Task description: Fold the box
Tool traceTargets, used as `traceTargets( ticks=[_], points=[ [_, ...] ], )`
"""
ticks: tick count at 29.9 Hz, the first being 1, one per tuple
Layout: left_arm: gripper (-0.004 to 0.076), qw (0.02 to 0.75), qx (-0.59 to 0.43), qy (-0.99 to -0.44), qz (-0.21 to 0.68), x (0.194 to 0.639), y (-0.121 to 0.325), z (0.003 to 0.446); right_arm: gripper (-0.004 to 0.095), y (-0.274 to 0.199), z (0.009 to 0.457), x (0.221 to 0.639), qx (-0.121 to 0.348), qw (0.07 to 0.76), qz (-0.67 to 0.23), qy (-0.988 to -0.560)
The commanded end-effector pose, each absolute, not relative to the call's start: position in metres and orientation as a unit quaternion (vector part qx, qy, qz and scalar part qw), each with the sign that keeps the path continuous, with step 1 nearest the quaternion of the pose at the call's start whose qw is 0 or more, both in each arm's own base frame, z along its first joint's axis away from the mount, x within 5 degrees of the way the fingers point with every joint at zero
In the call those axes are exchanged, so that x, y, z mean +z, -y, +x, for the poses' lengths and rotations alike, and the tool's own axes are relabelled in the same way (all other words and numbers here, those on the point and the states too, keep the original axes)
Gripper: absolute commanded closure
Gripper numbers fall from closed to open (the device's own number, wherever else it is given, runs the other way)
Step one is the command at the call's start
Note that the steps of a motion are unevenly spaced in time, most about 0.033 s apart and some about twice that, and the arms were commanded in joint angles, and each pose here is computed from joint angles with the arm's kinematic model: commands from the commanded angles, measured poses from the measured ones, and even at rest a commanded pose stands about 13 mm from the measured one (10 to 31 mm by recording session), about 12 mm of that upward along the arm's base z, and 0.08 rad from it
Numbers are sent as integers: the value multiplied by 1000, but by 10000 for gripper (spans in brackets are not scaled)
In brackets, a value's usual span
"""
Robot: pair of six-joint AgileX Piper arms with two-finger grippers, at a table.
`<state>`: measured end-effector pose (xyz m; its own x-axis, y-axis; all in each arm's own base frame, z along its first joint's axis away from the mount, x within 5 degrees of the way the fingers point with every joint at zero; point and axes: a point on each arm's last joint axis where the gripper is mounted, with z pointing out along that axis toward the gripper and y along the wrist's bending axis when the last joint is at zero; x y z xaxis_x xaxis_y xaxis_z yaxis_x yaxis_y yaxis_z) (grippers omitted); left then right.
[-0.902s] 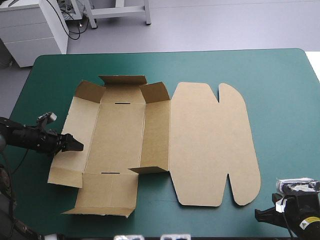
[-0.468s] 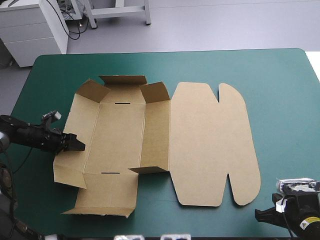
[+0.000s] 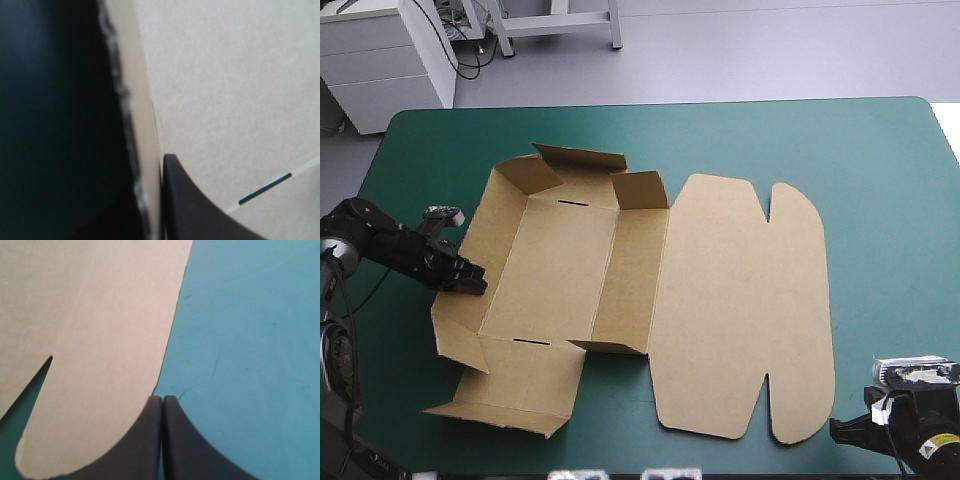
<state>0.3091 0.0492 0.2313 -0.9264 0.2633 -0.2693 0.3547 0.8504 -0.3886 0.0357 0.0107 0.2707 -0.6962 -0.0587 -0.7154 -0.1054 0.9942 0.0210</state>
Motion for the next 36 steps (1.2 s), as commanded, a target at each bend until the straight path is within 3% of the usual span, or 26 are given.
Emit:
traceTargets(
  ticks=[1,7,12,20,24,36],
  points=[
    [731,161,-203,-942,213,271,-33,321,927,-11,40,282,29,417,-45,-907],
    [731,266,-136,-898,324,311,-2,348,927,-11,40,282,30,417,-44,-907],
    [731,351,-24,-846,400,345,34,368,927,-11,40,282,34,417,-34,-908],
    [731,473,187,-689,516,385,108,380,927,-11,40,282,43,416,-14,-908],
    [731,517,221,-626,541,388,138,382,927,-11,40,282,45,416,-10,-908],
    [731,557,240,-535,588,363,200,391,927,-11,41,282,53,413,7,-909]
  ],
)
